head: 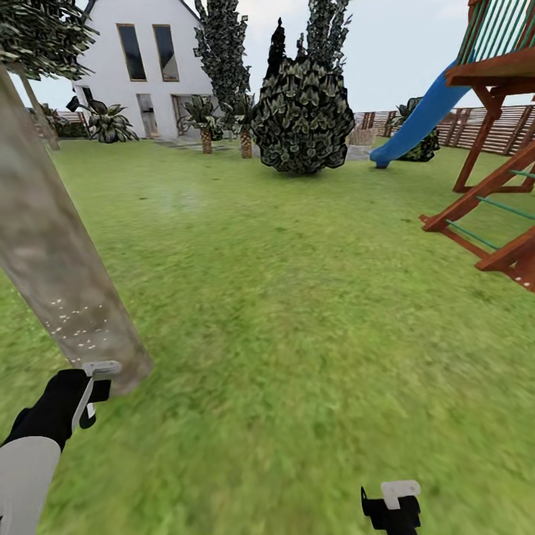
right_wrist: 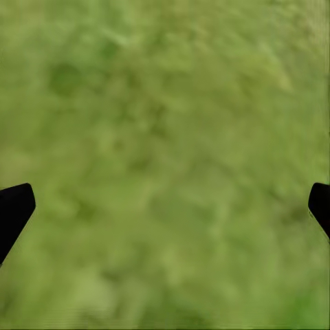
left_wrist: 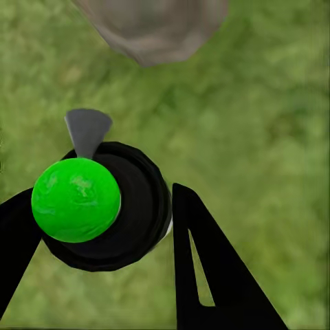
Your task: In the garden, pick up the pesticide atomizer on the floor and spray pesticide onto both trees until each tree trunk is fully covered.
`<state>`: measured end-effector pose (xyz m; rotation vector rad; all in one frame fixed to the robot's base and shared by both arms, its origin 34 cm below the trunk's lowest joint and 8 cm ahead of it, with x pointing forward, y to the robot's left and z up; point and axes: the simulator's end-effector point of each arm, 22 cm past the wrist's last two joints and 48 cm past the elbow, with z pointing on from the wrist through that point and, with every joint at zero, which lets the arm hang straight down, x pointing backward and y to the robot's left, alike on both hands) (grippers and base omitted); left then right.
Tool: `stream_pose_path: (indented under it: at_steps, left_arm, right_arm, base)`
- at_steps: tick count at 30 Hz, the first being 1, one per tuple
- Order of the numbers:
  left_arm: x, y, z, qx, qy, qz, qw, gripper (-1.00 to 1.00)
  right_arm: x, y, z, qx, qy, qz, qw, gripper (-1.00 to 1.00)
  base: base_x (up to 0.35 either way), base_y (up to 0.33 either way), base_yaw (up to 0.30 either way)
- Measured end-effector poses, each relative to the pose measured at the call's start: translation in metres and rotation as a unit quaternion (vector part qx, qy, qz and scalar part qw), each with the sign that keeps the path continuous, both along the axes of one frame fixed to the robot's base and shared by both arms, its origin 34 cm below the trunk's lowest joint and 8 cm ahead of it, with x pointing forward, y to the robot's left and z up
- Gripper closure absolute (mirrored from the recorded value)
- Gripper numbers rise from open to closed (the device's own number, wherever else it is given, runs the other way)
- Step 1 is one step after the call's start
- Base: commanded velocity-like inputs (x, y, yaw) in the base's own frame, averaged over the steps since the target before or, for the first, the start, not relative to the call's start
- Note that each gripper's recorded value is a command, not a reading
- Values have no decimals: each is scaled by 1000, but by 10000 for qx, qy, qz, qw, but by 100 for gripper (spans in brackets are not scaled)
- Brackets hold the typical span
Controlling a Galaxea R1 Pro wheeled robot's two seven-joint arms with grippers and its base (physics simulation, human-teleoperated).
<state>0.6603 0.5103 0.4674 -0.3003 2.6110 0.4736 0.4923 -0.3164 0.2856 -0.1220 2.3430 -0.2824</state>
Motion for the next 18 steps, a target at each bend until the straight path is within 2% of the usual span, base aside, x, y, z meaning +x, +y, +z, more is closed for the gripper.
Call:
stream_pose_path:
  at_steps: [9, 18]
  left_arm:
    - [0, -1, 0, -12, 0, 1, 10000, 100]
    - [0, 0, 0, -6, -4, 13, 10000, 100]
  right_arm:
    - [0, 0, 0, 2, 2, 0, 10000, -100]
    - [0, 0, 0, 1, 0, 0, 10000, -100]
  base:
    - [36, -263, 265]
    - [139, -256, 12]
